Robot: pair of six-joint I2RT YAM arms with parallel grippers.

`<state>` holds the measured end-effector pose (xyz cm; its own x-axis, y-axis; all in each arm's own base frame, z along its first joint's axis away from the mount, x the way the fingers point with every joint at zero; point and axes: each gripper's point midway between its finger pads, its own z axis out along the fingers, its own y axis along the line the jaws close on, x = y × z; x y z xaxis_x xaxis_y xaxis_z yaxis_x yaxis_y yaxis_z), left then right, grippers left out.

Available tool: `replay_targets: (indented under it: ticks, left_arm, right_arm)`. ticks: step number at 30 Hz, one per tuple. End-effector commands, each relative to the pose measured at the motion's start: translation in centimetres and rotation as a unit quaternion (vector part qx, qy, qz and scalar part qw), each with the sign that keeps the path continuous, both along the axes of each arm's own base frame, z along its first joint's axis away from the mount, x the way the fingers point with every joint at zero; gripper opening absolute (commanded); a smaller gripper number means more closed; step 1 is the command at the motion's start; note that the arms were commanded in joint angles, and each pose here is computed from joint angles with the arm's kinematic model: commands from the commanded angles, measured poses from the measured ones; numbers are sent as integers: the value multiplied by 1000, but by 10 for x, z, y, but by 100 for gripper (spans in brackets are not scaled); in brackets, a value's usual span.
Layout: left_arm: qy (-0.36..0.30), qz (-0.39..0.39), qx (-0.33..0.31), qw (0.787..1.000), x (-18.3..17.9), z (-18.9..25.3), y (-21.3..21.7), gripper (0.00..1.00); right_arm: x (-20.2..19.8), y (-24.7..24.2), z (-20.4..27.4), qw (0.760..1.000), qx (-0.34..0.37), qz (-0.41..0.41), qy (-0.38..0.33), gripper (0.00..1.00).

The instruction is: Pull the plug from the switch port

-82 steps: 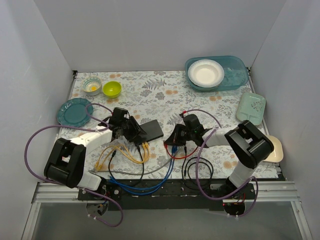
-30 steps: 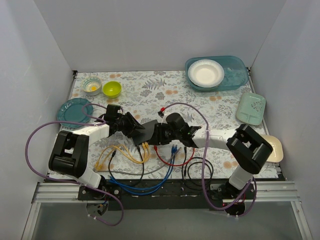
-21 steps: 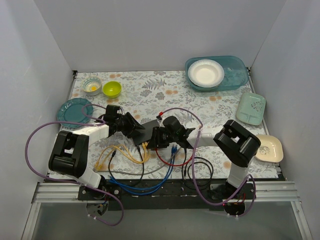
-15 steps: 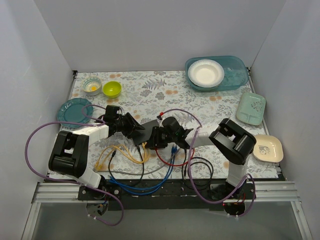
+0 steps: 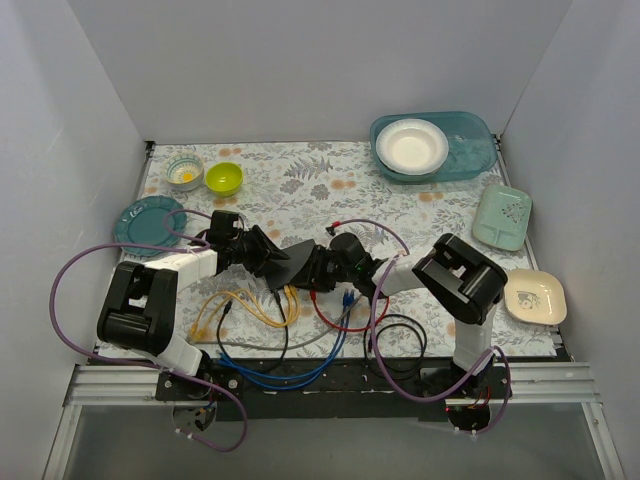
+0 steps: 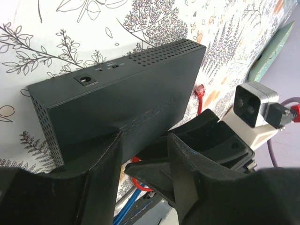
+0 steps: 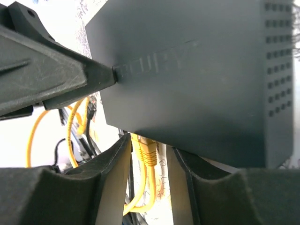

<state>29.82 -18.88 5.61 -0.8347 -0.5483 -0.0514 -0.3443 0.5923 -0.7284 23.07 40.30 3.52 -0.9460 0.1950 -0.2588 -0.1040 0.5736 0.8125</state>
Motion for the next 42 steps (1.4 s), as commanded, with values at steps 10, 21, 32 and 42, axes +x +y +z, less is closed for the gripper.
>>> replay_targets:
  ticks: [10,21,32,42]
  left_arm:
    - [27,-4,19,999,-14,-17,7,43]
    - [28,-4,18,999,-12,-18,7,43]
    - [33,-4,18,999,-15,-21,7,43]
    - [37,2,11,999,-10,-24,6,43]
  right_arm:
    - [11,8,-5,1000,20,-3,6,31]
    - [2,6,-17,1000,0,23,16,36]
    - [3,5,-6,994,95,-29,49,14]
    - [-35,-11,-46,995,11,68,77,1]
